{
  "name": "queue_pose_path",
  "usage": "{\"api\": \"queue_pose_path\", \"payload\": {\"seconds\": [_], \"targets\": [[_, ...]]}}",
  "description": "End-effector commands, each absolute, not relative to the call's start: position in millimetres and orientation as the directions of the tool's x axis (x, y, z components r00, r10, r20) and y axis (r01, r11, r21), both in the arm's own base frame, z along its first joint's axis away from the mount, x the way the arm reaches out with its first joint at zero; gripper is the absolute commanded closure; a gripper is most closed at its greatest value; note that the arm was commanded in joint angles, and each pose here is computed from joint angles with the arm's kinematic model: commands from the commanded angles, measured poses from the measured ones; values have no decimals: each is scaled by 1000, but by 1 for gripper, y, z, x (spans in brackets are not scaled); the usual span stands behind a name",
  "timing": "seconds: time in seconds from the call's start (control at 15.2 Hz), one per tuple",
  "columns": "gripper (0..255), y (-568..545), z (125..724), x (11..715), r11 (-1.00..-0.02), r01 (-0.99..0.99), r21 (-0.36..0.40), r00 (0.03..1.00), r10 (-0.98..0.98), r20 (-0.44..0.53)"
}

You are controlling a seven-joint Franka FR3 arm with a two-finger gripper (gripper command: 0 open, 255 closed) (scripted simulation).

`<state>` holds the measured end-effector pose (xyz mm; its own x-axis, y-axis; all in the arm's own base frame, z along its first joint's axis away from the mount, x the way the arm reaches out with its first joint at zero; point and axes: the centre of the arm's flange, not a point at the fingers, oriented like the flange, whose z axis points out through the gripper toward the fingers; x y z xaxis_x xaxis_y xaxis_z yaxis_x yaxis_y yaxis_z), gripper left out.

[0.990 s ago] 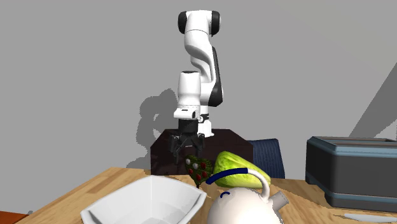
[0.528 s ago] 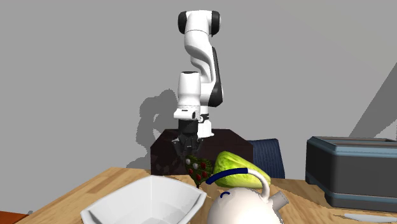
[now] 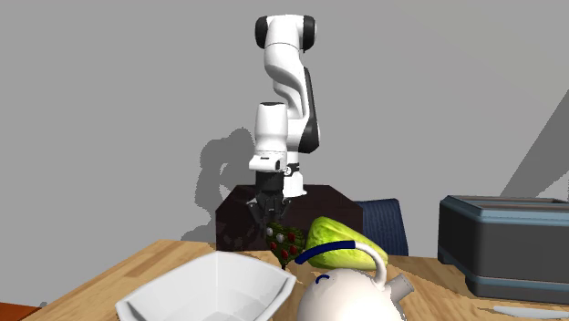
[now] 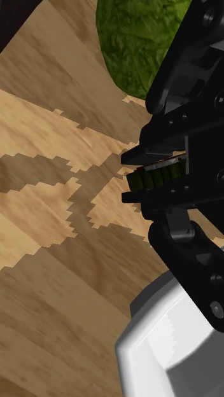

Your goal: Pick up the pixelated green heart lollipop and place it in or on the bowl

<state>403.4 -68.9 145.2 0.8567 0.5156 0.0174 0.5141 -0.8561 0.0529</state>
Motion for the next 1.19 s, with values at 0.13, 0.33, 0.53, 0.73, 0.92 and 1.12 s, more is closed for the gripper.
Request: {"api": "queue_pose_path", "payload": {"seconds": [0.13, 0.33, 0.53, 0.73, 0.92, 1.12], "targets": [[255, -69, 161, 404, -856, 514, 53, 857, 516, 17], [255, -69, 177, 404, -856, 514, 53, 857, 516, 17], [255, -69, 192, 404, -856, 514, 53, 857, 516, 17], [255, -69, 208, 404, -856, 514, 53, 857, 516, 17], [255, -69, 224, 404, -856, 514, 53, 857, 516, 17], [255, -69, 240, 404, -856, 514, 53, 857, 516, 17]]}}
